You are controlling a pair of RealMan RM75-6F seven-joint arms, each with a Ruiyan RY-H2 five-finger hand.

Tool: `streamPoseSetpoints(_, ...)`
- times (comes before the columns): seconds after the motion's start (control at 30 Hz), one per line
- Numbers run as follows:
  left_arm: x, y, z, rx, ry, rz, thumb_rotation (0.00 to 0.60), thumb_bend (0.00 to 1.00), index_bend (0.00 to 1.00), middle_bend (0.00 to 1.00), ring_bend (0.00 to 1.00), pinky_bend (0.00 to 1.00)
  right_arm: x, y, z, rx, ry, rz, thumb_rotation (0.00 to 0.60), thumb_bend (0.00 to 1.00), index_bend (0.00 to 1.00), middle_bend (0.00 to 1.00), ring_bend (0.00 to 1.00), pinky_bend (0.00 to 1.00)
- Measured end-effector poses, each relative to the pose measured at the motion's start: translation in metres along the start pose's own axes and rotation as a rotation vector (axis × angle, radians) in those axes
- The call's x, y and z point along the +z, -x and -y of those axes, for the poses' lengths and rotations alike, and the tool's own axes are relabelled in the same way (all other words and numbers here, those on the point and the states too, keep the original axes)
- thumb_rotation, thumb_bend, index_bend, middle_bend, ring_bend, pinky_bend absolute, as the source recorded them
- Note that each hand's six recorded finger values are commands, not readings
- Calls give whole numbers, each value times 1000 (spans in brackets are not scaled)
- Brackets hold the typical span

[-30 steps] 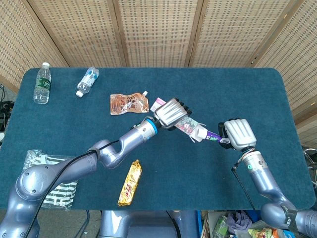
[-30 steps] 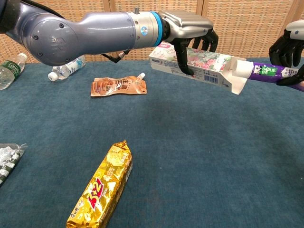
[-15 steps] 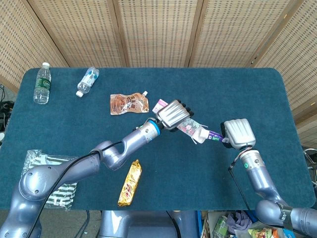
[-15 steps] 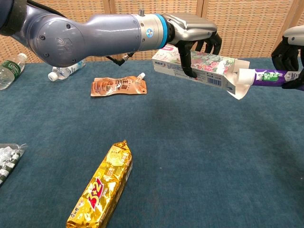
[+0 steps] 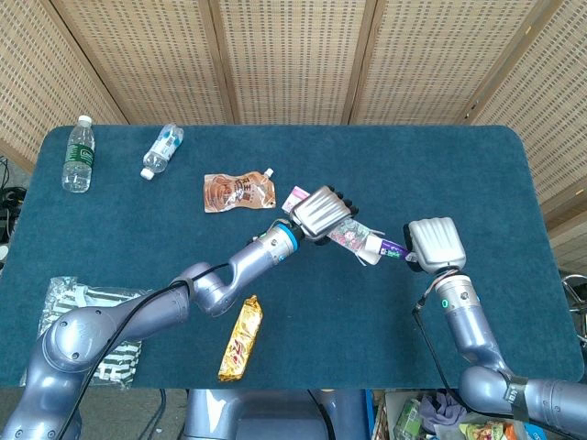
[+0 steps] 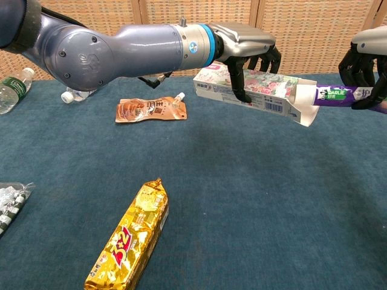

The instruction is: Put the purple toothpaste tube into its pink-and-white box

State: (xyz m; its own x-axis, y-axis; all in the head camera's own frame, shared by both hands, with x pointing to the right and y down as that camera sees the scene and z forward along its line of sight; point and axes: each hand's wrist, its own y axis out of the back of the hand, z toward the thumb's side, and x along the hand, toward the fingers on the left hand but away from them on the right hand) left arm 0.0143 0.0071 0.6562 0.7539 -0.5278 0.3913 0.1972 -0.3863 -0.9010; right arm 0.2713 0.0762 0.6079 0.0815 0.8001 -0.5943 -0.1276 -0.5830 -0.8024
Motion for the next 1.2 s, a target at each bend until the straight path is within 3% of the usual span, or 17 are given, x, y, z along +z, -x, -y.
streamPoseSetpoints(0.5, 5, -3, -4, 8, 36, -6, 600, 283, 493, 463, 398, 406, 9, 4, -3, -14, -67, 19, 600, 598, 647, 703, 537, 557)
streamPoseSetpoints(1.2, 23, -7, -4, 23, 89, -3, 600, 286, 510, 483, 414, 445, 32, 11, -9, 14, -168, 49, 600, 600, 647, 700, 539, 560)
